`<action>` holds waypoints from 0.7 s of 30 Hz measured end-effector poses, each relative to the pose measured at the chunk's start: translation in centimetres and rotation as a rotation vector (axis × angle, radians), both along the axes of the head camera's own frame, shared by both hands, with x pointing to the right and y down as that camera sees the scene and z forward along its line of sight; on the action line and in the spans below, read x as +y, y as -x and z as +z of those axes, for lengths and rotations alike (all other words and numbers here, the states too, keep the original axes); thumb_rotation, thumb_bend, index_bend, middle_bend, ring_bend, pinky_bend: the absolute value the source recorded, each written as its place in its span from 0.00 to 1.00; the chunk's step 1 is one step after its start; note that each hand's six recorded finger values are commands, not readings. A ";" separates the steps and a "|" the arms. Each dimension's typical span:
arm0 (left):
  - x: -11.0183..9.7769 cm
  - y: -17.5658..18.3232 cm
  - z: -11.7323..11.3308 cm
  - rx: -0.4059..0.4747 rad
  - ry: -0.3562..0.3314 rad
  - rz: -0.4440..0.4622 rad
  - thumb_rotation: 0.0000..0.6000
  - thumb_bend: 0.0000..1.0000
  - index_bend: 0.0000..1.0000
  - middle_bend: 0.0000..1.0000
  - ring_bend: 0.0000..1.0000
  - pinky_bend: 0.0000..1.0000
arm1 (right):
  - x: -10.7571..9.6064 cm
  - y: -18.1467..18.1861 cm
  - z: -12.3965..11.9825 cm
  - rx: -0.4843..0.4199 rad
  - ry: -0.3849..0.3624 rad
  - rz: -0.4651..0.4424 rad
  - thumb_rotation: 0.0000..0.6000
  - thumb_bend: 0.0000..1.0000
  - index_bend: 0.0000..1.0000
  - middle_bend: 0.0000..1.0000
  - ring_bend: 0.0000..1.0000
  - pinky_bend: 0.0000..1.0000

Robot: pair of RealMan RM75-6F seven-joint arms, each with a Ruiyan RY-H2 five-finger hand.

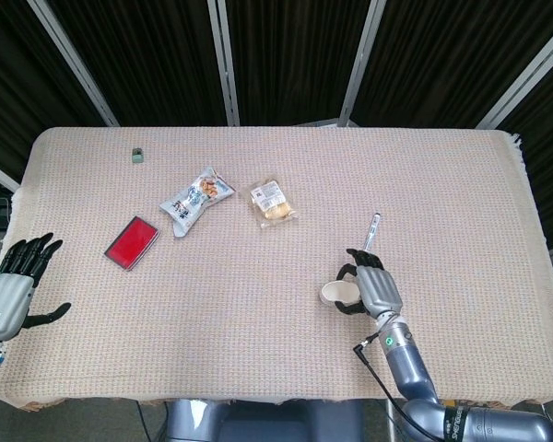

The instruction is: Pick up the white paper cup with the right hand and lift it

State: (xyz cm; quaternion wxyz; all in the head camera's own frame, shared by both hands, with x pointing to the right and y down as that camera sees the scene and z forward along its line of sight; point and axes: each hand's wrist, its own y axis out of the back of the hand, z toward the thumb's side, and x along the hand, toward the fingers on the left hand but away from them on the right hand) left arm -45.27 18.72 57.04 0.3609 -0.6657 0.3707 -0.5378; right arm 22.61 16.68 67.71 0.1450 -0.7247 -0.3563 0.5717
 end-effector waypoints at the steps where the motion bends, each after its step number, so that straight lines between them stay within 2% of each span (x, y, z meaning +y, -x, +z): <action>1: 0.0 0.0 0.0 0.000 0.000 0.000 1.00 0.14 0.00 0.00 0.00 0.00 | -0.1 -0.5 0.2 0.015 0.004 0.009 1.00 0.14 0.44 0.06 0.00 0.00; 5: 0.0 0.0 0.0 -0.001 0.000 0.000 1.00 0.13 0.00 0.00 0.00 0.00 | -0.6 -3.0 1.0 0.090 0.012 0.042 1.00 0.14 0.43 0.04 0.00 0.00; 7: 0.0 0.0 0.0 -0.001 -0.001 0.000 1.00 0.13 0.00 0.00 0.00 0.00 | -0.8 -4.3 1.1 0.131 0.012 0.058 1.00 0.14 0.39 0.02 0.00 0.00; 13: 0.0 0.0 0.0 -0.003 -0.001 0.000 1.00 0.13 0.00 0.00 0.00 0.00 | -1.2 -6.7 1.2 0.211 0.029 0.090 1.00 0.14 0.05 0.00 0.00 0.00; 17: 0.0 0.0 0.0 -0.003 -0.001 0.001 1.00 0.13 0.00 0.00 0.00 0.00 | -1.3 -7.3 1.0 0.250 0.029 0.073 1.00 0.11 0.00 0.00 0.00 0.00; 21: 0.0 0.0 0.0 -0.003 -0.001 0.000 1.00 0.13 0.00 0.00 0.00 0.00 | -1.3 -6.6 0.7 0.250 -0.008 0.039 1.00 0.10 0.04 0.00 0.00 0.00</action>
